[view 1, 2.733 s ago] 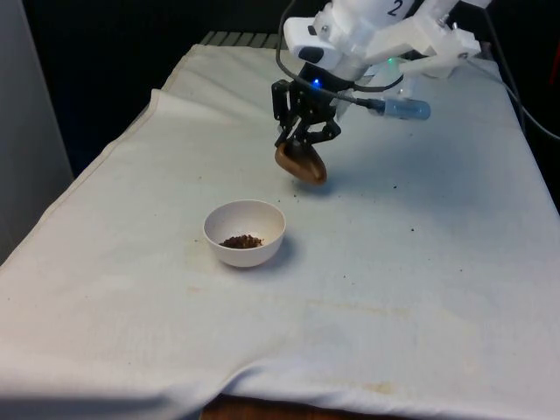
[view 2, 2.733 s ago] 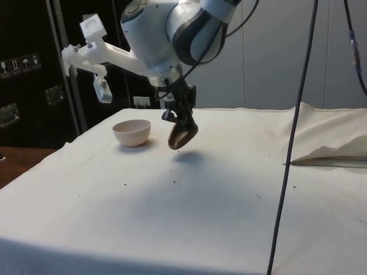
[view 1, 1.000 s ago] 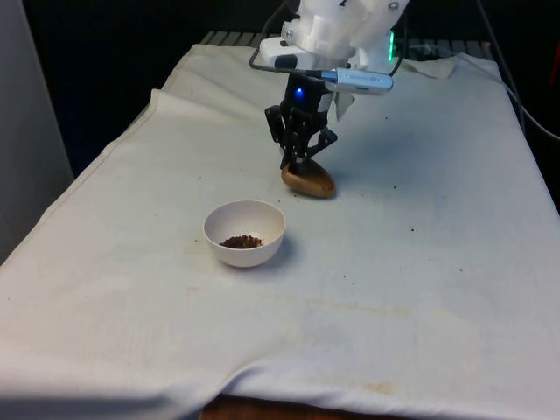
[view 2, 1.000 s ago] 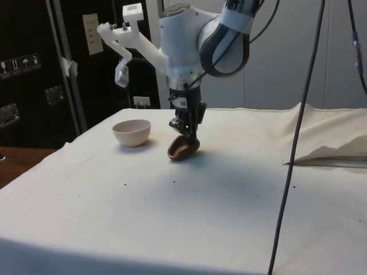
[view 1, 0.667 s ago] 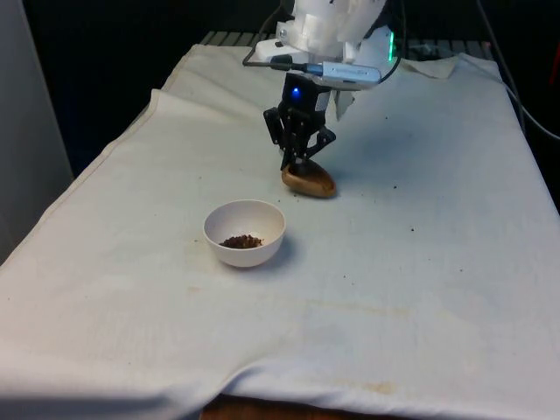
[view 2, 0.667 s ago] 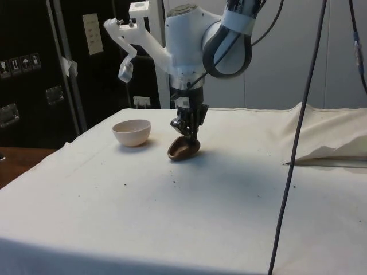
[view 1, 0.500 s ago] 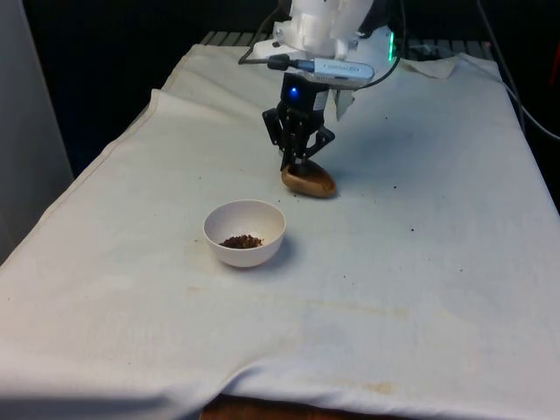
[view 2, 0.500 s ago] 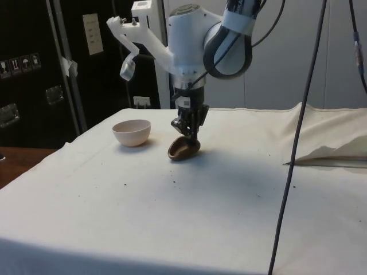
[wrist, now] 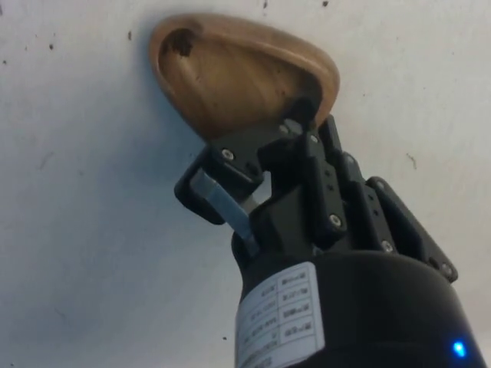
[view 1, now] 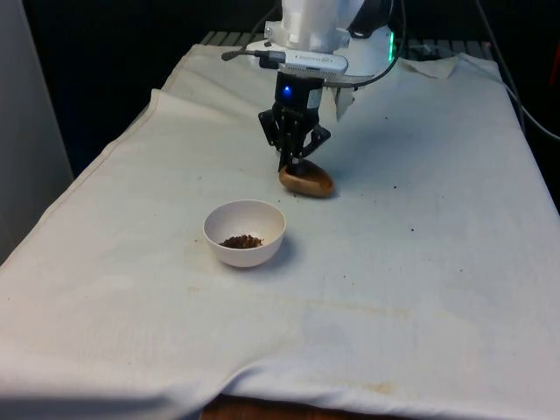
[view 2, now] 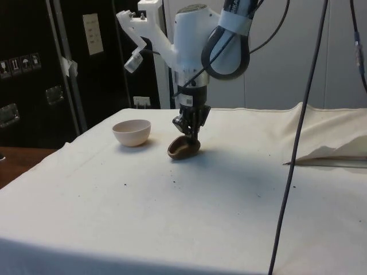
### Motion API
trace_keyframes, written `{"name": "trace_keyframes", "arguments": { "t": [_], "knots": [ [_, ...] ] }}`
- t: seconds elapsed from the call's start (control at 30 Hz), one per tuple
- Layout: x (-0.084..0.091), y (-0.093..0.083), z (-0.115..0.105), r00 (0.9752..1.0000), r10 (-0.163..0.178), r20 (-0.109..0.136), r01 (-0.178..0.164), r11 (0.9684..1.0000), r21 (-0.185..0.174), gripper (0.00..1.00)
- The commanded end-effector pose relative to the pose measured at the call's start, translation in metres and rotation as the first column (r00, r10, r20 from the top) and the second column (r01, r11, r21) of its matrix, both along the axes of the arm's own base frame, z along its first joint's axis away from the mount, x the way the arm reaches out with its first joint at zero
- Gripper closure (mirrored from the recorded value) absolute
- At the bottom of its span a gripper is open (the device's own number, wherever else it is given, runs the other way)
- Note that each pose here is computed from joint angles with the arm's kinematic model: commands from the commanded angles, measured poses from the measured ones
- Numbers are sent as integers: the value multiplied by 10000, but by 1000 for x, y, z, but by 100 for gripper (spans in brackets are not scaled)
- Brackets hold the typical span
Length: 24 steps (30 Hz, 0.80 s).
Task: Pour the coffee beans from the cup into the bowl.
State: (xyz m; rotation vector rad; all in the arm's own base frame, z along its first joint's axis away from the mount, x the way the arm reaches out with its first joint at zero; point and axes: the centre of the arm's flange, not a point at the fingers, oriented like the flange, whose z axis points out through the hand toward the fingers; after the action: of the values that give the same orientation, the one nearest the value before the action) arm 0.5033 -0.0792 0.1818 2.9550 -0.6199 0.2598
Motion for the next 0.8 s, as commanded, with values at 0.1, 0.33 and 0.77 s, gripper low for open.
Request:
{"name": "trace_keyframes", "arguments": {
  "t": [0.1, 0.33, 0.77],
  "knots": [
    [-2, 3, 2, 10000, 12, 95, -14, 9998, 190, 99],
    [-2, 3, 4, 9999, 2, 126, -5, 9998, 187, 61],
    [0, 1, 17, 9999, 21, 129, -22, 10000, 91, 0]
  ]
}}
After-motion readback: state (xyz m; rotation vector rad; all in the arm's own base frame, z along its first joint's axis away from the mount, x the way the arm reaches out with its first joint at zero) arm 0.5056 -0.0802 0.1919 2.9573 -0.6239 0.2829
